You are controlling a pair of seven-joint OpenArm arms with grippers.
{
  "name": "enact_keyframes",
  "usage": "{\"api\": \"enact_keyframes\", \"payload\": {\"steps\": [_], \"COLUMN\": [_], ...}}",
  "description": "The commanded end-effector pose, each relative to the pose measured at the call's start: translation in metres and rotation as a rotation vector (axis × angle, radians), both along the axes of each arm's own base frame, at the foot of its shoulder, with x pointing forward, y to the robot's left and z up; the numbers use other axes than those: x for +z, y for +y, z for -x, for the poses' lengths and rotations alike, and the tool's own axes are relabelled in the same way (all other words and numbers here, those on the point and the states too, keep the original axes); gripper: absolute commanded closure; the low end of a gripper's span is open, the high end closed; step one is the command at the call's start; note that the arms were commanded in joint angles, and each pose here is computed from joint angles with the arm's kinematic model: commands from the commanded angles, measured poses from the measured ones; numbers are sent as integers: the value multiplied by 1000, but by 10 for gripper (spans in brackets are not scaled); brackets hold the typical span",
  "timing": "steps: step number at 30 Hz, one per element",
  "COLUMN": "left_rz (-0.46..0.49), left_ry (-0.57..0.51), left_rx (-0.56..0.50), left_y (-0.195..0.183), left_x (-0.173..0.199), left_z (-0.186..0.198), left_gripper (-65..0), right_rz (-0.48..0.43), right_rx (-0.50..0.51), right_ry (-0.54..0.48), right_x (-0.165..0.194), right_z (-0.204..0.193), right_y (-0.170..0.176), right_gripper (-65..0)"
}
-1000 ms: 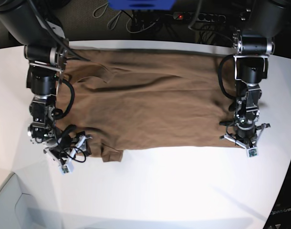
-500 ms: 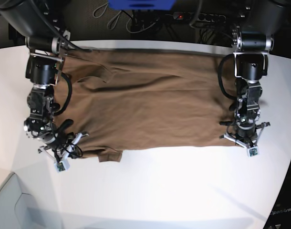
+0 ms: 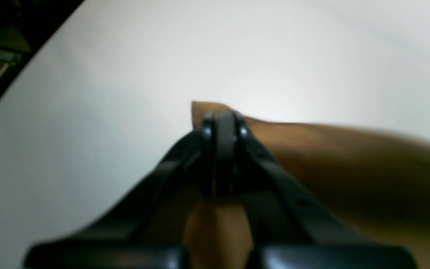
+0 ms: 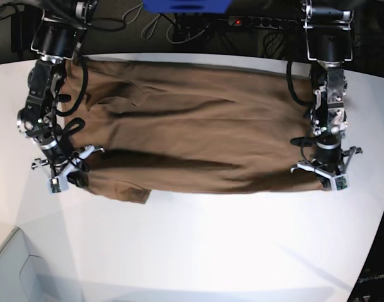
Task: Layout the t-shirt on the table in an organized manner, then fold the t-shirt properly
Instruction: 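Grasp the hem corners and fold them over toward the collar edge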
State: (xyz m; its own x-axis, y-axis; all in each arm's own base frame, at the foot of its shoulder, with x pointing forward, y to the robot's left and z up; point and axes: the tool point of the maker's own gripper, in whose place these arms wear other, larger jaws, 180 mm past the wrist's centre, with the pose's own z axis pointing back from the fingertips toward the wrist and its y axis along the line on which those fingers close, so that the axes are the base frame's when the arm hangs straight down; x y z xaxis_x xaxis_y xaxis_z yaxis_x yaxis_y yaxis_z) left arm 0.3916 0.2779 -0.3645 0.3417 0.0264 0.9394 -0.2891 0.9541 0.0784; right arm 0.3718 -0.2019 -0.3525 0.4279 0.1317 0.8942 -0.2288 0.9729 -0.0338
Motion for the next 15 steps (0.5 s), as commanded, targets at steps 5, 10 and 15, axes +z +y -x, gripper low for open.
{"api": "enact_keyframes", "payload": {"steps": [5, 10, 15], "left_rz": [-4, -10, 11], "left_ry": [-106, -101, -121], "left_rx": [67, 67, 49], "left_y": [19, 19, 8], "left_x": [29, 28, 34], "left_z": [7, 18, 41], "left_gripper": [-1, -1, -1], "right_rz": [-55, -95, -129], "right_rx": [-15, -6, 12], "right_ry": [-74, -94, -117], "right_x": [18, 25, 36], "right_z": [16, 34, 59], "right_y": [-5, 2, 10], "right_gripper": [0, 0, 0]}}
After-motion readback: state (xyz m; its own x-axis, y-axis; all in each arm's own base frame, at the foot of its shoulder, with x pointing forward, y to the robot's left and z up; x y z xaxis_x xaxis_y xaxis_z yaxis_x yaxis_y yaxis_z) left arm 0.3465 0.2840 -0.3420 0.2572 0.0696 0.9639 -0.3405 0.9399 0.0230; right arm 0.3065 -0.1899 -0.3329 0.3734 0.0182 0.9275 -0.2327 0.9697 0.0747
